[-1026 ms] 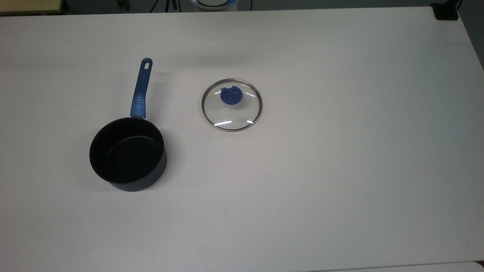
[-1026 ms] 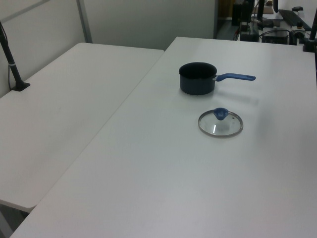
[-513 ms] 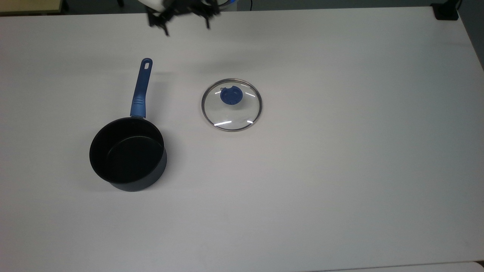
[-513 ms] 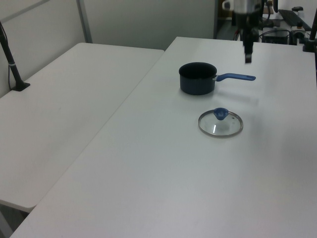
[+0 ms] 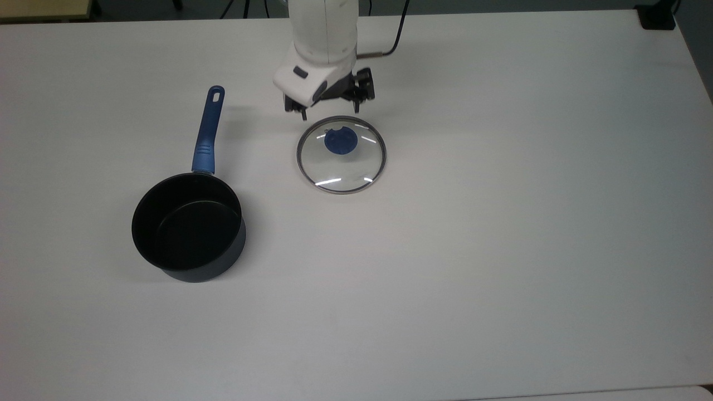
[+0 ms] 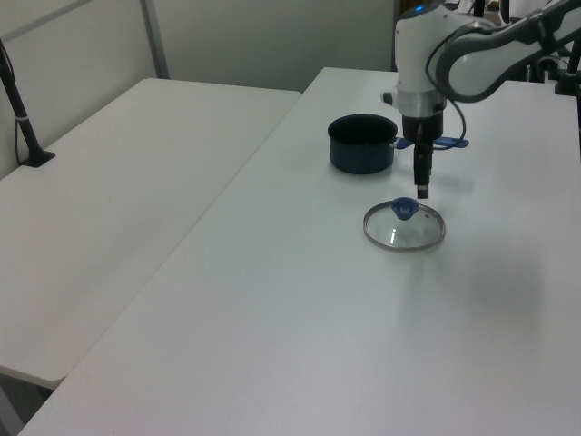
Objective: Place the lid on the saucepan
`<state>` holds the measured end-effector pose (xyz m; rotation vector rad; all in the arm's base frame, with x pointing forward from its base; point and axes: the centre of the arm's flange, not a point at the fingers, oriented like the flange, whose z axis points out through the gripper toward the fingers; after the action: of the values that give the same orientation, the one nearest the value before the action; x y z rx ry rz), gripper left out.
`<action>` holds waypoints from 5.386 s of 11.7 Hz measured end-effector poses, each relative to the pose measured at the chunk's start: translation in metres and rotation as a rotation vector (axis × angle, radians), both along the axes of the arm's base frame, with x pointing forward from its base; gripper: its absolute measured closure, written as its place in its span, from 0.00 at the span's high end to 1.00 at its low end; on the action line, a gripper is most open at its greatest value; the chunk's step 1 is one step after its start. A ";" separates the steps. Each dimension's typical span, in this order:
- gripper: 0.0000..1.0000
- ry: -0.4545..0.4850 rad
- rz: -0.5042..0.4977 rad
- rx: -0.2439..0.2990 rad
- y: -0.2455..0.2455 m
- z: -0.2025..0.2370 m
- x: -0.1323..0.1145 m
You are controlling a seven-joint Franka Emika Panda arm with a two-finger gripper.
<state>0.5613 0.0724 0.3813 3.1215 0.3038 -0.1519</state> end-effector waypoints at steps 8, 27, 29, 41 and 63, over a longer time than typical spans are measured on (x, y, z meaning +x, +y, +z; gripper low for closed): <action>0.93 -0.043 -0.093 0.016 0.016 -0.045 0.017; 0.65 -0.258 -0.349 0.021 -0.179 0.188 0.089; 0.65 -0.330 -0.393 0.015 -0.201 0.161 0.114; 0.65 -0.304 -0.486 -0.001 -0.207 0.043 0.157; 1.00 -0.192 -0.527 -0.048 -0.124 0.266 -0.006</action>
<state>0.5556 -0.0517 0.6473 3.0536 -0.5167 0.1399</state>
